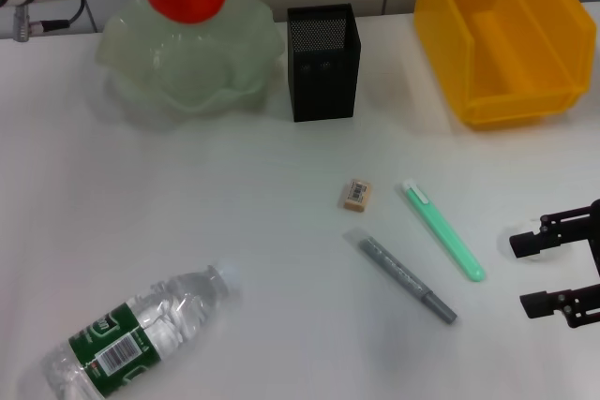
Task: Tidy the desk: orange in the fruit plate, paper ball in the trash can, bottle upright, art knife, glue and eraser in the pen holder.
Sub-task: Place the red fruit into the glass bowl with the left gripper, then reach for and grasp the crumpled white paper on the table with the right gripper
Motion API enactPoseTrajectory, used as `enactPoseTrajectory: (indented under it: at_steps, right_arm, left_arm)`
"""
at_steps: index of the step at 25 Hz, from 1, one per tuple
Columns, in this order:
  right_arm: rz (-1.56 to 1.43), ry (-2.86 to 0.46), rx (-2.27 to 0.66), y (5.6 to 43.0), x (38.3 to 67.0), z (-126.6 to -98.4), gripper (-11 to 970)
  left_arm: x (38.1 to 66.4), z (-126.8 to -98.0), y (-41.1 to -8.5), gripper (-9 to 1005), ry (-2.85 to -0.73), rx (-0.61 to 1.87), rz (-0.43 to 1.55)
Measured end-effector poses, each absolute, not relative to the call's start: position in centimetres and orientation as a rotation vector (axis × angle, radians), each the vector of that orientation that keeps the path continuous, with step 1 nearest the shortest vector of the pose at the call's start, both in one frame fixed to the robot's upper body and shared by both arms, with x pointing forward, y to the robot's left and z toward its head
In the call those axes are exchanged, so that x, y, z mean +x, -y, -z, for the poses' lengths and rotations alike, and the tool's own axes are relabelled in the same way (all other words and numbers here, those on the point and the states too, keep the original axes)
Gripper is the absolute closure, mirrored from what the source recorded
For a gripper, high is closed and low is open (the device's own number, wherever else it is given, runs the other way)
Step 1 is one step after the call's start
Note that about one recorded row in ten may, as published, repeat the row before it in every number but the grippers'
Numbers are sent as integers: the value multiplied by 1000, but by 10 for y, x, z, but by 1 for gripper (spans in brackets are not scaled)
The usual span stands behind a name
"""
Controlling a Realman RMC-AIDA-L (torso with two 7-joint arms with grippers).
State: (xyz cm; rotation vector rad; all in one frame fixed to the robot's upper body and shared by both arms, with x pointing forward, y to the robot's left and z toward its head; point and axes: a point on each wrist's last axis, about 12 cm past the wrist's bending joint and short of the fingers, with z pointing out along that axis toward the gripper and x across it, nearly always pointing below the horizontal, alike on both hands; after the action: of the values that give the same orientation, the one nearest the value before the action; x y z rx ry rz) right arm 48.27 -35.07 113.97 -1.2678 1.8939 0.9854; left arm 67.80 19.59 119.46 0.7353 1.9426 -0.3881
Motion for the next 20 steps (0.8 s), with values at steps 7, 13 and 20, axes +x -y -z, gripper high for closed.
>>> enactPoseTrajectory:
  at_steps: [7,13,20]
  right_arm:
    - [-989,-1884,-1274,349,482,-1139,269]
    - [-990,-1876,-1281,347,484,-1139,270]
    - [-996,-1870,-1283,346,484,-1138,270]
  left_arm:
    - [674,-1191,-192,940,-1949,763,394]
    - [673,-1189,-191,687,-1959,758,402]
    - [672,-1187,-198,475,-1960,736,388]
